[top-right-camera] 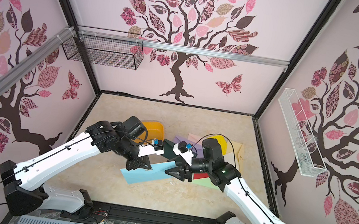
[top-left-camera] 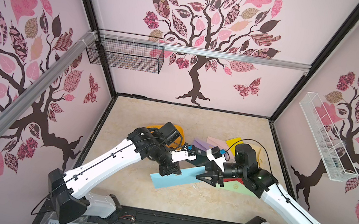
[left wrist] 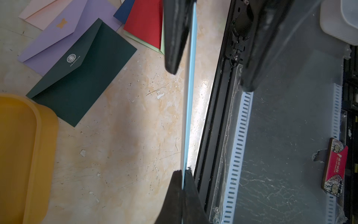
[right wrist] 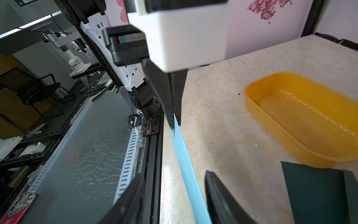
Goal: Put the sealed envelopes into the storage box
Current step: Pick up the envelope from the center of the board, then place the envelope in the storage box.
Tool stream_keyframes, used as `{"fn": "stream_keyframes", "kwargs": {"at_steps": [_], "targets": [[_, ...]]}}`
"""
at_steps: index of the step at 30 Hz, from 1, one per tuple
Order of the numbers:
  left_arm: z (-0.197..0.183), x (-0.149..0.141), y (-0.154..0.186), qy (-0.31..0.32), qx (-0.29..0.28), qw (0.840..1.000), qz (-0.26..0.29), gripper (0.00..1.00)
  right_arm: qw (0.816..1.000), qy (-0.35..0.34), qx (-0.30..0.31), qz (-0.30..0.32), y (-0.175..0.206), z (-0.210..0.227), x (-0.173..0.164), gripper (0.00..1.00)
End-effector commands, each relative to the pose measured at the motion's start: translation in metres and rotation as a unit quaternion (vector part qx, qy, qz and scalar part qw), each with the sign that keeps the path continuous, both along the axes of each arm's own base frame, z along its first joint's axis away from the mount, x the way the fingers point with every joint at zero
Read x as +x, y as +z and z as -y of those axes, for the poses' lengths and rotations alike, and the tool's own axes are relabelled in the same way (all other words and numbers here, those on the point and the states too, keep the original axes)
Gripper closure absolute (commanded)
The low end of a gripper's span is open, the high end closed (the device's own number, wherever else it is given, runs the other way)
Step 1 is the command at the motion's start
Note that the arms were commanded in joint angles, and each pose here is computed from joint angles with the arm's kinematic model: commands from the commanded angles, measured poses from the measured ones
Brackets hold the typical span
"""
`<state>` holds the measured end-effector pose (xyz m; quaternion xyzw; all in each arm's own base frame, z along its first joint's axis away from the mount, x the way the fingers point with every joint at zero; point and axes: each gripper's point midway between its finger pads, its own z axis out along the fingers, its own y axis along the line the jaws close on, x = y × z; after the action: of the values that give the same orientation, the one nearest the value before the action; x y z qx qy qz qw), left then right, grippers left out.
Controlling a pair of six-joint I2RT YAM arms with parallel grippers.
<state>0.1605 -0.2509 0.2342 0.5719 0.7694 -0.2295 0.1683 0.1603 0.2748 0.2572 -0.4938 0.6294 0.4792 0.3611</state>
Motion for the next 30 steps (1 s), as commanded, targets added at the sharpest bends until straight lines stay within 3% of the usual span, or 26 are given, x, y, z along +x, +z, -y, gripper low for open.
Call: {"fn": "stream_keyframes", "kwargs": {"at_steps": [1,4,9,15,21,30], "targets": [[-0.019,0.013,0.005,-0.005,0.041,0.996,0.073,1.00,0.994,-0.109,-0.003,0.008,0.001,0.009,0.028,0.28],[-0.041,0.040,-0.003,0.014,0.105,0.985,0.139,1.00,0.979,-0.201,-0.018,-0.016,-0.020,0.024,0.047,0.28],[-0.070,0.104,0.010,0.075,0.127,0.969,0.199,1.00,0.968,-0.236,-0.025,-0.084,-0.061,0.034,0.040,0.31],[-0.076,0.149,-0.007,0.037,0.178,0.966,0.186,1.00,0.955,-0.266,-0.060,-0.120,-0.103,0.048,0.035,0.33],[-0.084,0.200,-0.013,0.054,0.144,0.974,0.165,1.00,0.951,-0.276,-0.063,-0.121,-0.104,0.052,0.034,0.33],[-0.078,0.234,-0.046,0.039,0.120,0.982,0.138,1.00,0.950,-0.281,-0.060,-0.121,-0.102,0.054,0.033,0.34]]}}
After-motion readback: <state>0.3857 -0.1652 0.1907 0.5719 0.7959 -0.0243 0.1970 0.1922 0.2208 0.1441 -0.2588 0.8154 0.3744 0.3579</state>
